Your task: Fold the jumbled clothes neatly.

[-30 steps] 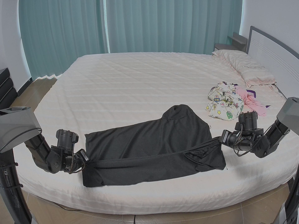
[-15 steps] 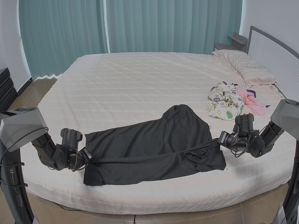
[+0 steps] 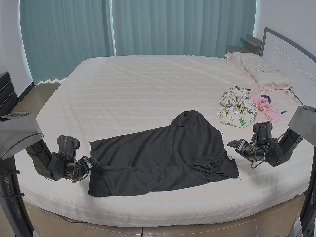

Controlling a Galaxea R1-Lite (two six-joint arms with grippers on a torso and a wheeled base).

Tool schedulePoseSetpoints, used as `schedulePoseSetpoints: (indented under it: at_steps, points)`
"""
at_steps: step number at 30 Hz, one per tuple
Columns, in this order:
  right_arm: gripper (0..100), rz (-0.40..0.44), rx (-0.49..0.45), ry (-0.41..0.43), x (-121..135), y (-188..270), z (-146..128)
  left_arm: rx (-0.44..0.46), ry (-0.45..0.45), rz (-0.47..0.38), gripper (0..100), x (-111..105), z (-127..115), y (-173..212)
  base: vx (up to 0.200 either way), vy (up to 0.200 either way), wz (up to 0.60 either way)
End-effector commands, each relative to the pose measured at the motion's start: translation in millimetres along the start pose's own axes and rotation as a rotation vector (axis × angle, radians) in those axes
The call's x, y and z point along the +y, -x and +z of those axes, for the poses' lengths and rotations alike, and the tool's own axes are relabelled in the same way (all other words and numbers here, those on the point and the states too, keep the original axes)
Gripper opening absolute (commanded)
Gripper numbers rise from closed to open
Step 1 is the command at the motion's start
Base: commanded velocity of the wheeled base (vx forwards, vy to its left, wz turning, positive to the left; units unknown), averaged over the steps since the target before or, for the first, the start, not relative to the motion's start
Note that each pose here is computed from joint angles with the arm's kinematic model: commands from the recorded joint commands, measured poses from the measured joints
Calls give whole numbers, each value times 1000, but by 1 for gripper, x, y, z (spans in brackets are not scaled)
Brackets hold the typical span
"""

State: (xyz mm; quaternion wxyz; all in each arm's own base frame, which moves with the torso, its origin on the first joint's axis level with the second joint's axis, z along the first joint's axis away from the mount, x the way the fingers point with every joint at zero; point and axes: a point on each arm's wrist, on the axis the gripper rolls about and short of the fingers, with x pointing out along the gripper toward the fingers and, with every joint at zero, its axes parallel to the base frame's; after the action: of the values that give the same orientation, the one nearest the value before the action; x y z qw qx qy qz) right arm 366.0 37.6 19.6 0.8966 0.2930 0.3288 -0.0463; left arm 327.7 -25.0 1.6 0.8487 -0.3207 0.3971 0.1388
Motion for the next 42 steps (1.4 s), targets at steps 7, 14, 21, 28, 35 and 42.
schedulePoseSetpoints:
  at_steps: [7,14,21,28,35,42]
  points:
    - [100,7,104,-83,-52,53,-27,224,-105,-221,100,36,-20,54,0,0,0]
    - [100,33,102,-69,-66,62,-57,225,-158,-219,100,44,-29,45,0,0,0]
    - [100,51,124,-50,-61,64,-65,235,-203,-219,100,49,-41,36,0,0,0]
    - [100,53,134,-44,-62,69,-70,226,-207,-228,100,53,-46,29,0,0,0]
    - [100,54,133,-44,-62,69,-70,237,-238,-200,0,57,-54,33,0,0,0]
    - [100,51,132,-45,-62,69,-70,254,-346,-149,0,69,-64,42,0,0,0]
